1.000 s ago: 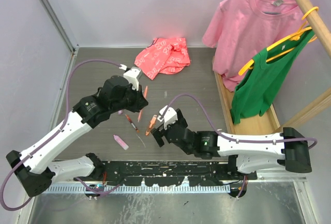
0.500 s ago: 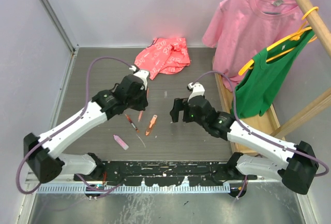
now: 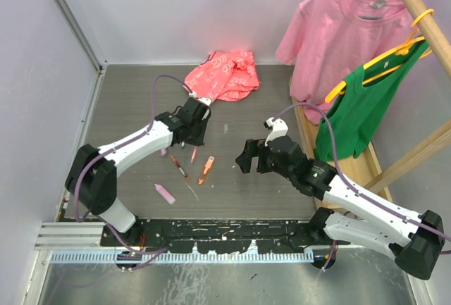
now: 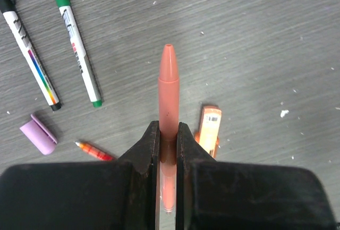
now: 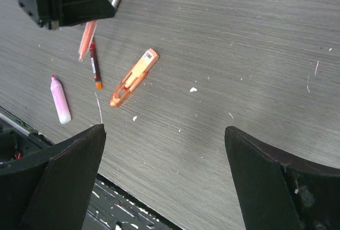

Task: Insert the pens into the pen caps
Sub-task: Place the pen at the center of the board.

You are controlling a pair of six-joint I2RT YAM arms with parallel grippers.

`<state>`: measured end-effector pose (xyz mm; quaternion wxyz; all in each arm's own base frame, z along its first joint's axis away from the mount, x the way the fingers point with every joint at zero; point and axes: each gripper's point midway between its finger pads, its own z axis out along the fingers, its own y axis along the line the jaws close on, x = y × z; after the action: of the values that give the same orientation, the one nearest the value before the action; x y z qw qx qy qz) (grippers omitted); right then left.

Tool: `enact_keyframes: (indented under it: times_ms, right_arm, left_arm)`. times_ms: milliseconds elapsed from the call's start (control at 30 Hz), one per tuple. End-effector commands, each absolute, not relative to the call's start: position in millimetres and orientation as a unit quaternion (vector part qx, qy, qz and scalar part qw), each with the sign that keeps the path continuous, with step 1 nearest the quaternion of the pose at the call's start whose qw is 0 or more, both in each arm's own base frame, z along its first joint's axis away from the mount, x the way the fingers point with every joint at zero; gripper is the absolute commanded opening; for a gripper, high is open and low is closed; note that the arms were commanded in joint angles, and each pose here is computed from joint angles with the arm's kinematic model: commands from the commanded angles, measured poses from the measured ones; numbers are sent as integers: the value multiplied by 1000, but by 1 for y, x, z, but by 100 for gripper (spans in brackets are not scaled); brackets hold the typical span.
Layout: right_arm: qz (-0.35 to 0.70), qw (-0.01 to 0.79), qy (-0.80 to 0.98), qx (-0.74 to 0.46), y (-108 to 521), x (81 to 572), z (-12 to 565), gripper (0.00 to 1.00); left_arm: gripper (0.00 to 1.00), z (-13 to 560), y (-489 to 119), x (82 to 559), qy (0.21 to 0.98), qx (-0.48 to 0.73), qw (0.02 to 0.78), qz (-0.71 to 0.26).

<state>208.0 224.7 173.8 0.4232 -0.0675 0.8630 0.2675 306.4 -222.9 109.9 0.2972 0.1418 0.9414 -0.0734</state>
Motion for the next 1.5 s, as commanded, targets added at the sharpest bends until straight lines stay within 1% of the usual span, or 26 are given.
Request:
enact_keyframes:
  times_ms: [0,300,700,900,1467]
  right_arm:
    - [291,424,856,-56,226,203,182,99]
    - [297,410,861,-51,224,196,174,99]
    - [304,397,864,-53,228,192,170,99]
    - [309,394,865,-43,230,194,172,99]
    - [307,380,872,-42,234,194,165,99]
  left_arm:
    - [0,119,-235,338,929,137,329,-94]
    - [0,85,-234,358,943,135,294,-83]
    - [0,64,-217,384,953,117,271,-64]
    - [0,50,-214,388,960,107,253,-53]
    - [1,35,-202,393,966,78,241,-41]
